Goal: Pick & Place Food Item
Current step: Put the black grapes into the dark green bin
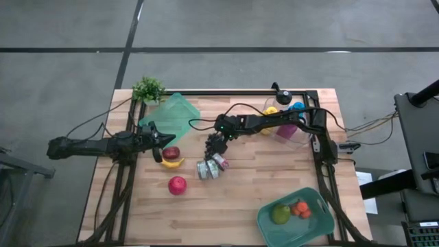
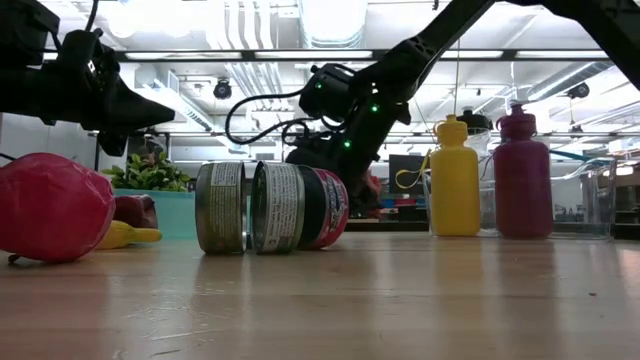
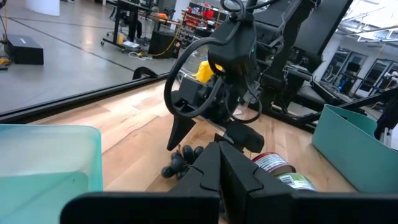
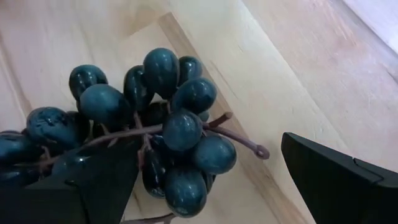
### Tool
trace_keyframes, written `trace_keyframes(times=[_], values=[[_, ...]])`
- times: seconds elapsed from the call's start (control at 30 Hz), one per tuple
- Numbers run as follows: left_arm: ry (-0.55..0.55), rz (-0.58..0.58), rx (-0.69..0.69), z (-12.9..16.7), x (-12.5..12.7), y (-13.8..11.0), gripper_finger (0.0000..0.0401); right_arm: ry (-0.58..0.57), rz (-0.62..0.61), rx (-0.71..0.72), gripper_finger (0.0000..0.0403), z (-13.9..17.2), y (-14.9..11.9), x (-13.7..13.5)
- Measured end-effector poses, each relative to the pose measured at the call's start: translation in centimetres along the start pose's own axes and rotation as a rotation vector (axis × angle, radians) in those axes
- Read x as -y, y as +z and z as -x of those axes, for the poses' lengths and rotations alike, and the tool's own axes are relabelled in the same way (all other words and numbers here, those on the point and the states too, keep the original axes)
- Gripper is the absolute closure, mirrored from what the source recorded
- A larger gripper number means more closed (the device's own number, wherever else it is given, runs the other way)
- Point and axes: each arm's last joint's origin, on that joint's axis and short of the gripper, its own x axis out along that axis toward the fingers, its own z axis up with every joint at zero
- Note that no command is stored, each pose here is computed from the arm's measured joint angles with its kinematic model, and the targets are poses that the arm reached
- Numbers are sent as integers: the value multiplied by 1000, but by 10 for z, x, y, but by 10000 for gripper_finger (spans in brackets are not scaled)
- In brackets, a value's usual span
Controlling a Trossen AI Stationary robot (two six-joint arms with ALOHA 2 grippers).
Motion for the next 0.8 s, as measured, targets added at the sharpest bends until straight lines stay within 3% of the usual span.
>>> trace_keyframes(times=[0.8], values=[[0,0,0,0,0,0,400,7,33,0,24,0,0,1]])
